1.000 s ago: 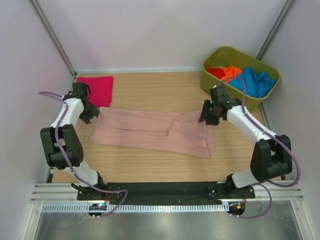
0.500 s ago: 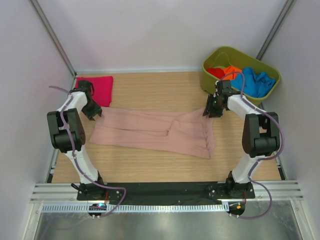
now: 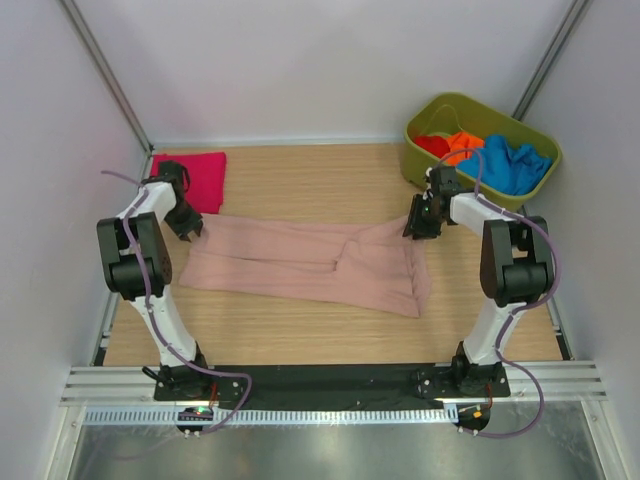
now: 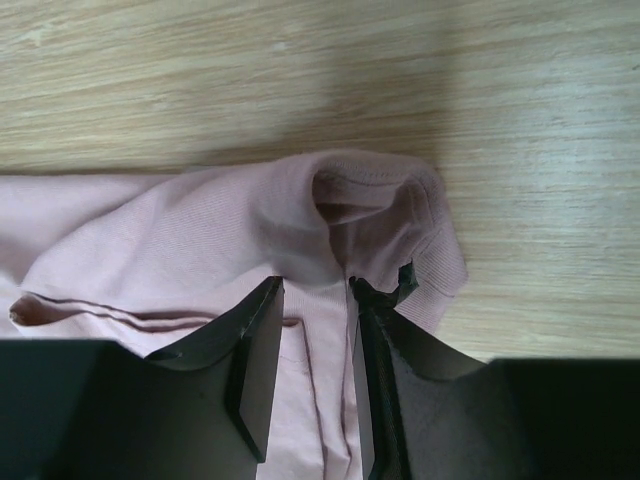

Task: Fold and stack the t-shirts
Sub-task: Fold the tshirt

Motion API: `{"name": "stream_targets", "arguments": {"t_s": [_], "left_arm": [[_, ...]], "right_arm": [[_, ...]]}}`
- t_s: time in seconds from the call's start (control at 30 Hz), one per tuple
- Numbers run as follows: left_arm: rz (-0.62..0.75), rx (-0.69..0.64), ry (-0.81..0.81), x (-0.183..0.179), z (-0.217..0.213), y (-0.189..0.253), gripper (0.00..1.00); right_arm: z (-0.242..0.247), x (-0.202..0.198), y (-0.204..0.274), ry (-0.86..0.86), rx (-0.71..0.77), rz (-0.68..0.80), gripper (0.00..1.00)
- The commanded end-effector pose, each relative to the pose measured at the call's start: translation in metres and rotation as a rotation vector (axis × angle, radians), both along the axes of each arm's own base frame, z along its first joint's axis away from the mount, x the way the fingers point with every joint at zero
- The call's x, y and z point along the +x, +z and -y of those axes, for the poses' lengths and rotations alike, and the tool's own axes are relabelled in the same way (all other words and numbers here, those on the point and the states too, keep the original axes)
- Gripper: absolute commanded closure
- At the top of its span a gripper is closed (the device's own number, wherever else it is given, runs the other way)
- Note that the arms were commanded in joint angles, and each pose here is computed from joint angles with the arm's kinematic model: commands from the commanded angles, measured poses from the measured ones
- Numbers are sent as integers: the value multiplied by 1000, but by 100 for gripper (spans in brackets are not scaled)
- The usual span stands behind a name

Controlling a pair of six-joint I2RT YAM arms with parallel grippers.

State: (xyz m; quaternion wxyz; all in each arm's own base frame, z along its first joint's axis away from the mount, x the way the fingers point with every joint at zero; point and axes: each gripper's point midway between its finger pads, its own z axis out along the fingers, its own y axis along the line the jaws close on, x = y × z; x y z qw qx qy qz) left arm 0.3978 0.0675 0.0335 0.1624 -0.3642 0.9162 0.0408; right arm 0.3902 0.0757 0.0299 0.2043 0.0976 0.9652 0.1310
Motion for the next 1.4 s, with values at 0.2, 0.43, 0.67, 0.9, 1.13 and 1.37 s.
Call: {"name": "stream_targets", "arguments": {"t_s": [0.2,0.43,0.67,0.9,1.13,1.37], "left_arm": [[11,33,15,7,-8,8,69],[35,80,31,4,-16,26,67],[12,88,42,3,-18,20,65],[-63,89,51,-4,-19,-1,68],[-60,110,64,-3,-23,5,67],[-35,128,62,-6,-25,28,66]], "right_arm": [[0,10,-3,10,7,45,62],[0,9,-2,5,7,33,89],[8,2,13,-49,-23,-4,99],[17,-24,16,-87,-63,-81,99],[10,-29,7,-89,-25,-75,99],[15,-15,34,-113,-47,-27,79]]}}
